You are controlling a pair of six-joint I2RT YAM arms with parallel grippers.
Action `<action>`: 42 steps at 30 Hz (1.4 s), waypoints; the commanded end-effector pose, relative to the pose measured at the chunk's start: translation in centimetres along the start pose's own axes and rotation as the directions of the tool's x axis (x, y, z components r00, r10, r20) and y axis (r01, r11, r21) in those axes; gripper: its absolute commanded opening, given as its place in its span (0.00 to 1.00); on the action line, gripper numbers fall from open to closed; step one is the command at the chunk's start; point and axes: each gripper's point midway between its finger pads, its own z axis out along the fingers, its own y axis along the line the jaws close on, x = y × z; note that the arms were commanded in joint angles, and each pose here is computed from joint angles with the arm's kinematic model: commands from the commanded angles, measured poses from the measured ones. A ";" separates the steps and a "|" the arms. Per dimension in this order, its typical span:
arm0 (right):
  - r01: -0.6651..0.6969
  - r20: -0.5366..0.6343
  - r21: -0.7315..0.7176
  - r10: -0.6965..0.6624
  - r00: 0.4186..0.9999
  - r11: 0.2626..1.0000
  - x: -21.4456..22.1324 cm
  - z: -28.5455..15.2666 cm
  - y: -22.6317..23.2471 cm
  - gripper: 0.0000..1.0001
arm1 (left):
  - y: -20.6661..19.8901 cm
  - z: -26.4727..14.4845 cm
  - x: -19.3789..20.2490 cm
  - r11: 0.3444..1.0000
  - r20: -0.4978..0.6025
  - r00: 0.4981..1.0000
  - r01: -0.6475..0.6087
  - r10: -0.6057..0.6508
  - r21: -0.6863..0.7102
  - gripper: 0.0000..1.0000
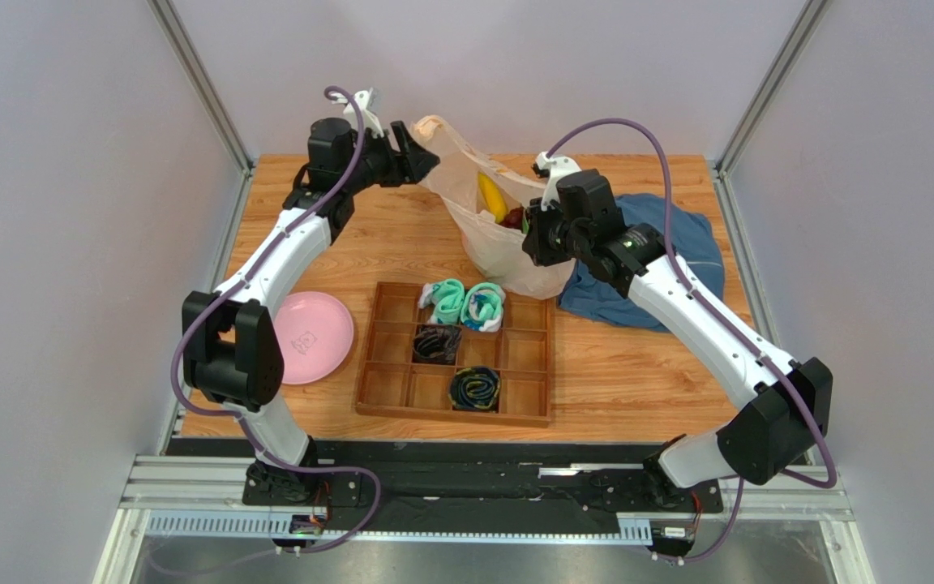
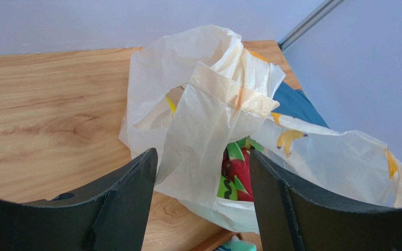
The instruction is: Place the fruits into the plastic bag
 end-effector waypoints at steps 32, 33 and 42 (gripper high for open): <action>0.170 0.427 0.214 -0.248 0.870 0.962 -20.0 0.5 -1.4 0.00 | -3.8 -9.2 -15.9 0.991 0.417 0.900 -0.094 0.125 -0.095 0.00; 0.176 0.420 0.218 -0.255 0.871 0.960 -19.8 1.3 -1.6 0.00 | -2.8 -9.0 -14.7 0.991 0.373 0.920 -0.090 0.123 -0.103 0.00; 0.182 0.377 0.168 -0.234 0.896 0.969 -19.7 4.8 -0.8 0.00 | 1.2 -10.0 -9.7 0.977 0.285 0.949 -0.077 0.133 -0.198 0.00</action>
